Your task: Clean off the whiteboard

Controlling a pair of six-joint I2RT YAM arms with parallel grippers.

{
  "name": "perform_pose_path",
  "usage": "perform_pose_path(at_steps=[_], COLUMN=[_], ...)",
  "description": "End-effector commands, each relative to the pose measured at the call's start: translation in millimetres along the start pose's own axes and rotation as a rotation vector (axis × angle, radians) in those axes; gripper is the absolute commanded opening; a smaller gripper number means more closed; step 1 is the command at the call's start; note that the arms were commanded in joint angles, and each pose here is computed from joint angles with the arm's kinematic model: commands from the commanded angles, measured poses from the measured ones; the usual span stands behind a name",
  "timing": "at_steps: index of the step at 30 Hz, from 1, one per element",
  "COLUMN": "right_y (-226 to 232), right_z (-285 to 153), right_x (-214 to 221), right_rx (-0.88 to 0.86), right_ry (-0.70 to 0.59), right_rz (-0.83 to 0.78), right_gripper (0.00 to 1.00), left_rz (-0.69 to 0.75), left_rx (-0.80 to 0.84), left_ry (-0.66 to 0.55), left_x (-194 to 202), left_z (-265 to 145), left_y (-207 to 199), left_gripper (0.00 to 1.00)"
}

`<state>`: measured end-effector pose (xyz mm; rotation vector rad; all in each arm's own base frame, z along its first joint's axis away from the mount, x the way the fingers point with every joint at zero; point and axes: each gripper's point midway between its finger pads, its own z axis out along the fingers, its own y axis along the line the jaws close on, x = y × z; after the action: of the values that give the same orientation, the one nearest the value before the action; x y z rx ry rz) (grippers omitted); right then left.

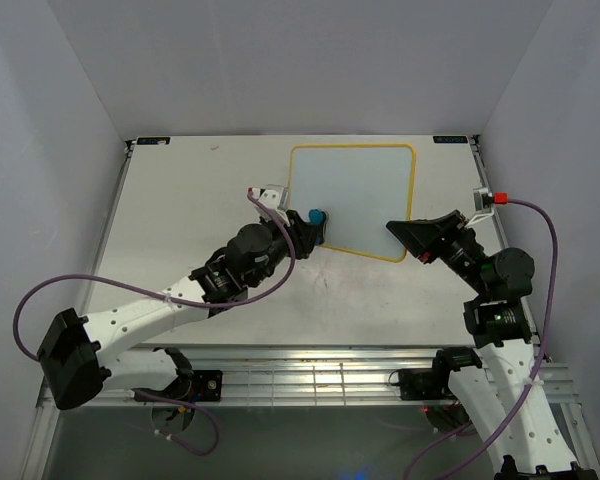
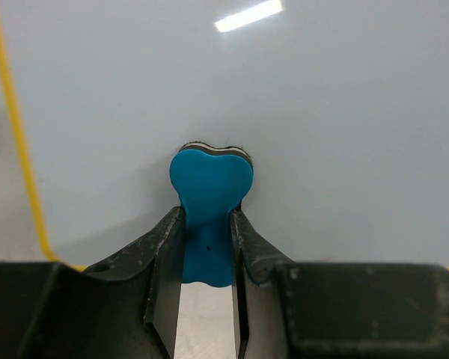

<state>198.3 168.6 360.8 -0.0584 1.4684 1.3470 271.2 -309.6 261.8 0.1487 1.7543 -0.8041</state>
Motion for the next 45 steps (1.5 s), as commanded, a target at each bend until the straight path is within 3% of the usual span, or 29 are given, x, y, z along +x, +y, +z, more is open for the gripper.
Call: perform_pose_path(at_steps=[1,10,14,21,33,36,45], right_y=[51,39,36,11,-54,-63,-72], right_z=[-4,1,2,2,0,-1,0], right_x=[-23,-28,-28,-10,15,13,7], right_rx=[-0.172,-0.149,-0.141,-0.092,0.062,0.093,0.128], right_ry=[-0.086,-0.127,-0.133,-0.1,-0.126,-0.16,-0.202], right_rz=[-0.061,-0.038,-0.037,-0.023,0.028,0.018,0.039], right_gripper=[0.08,0.08,0.08,0.08,0.08,0.08,0.08], left_rz=[-0.036,-0.111,-0.107,-0.102,-0.124,-0.118,0.043], left_rx=[0.126,0.21,0.189,-0.014,-0.182,-0.18,0.101], left_ry=[-0.031,0.009,0.006,0.013,0.067,0.099,0.288], left_x=[-10,18,23,12,2,7,58], left_z=[2,-3,1,15,10,9,12], left_y=[-55,-126,-133,-74,-1,1,-53], left_gripper=[0.0,0.0,0.0,0.0,0.0,0.0,0.0])
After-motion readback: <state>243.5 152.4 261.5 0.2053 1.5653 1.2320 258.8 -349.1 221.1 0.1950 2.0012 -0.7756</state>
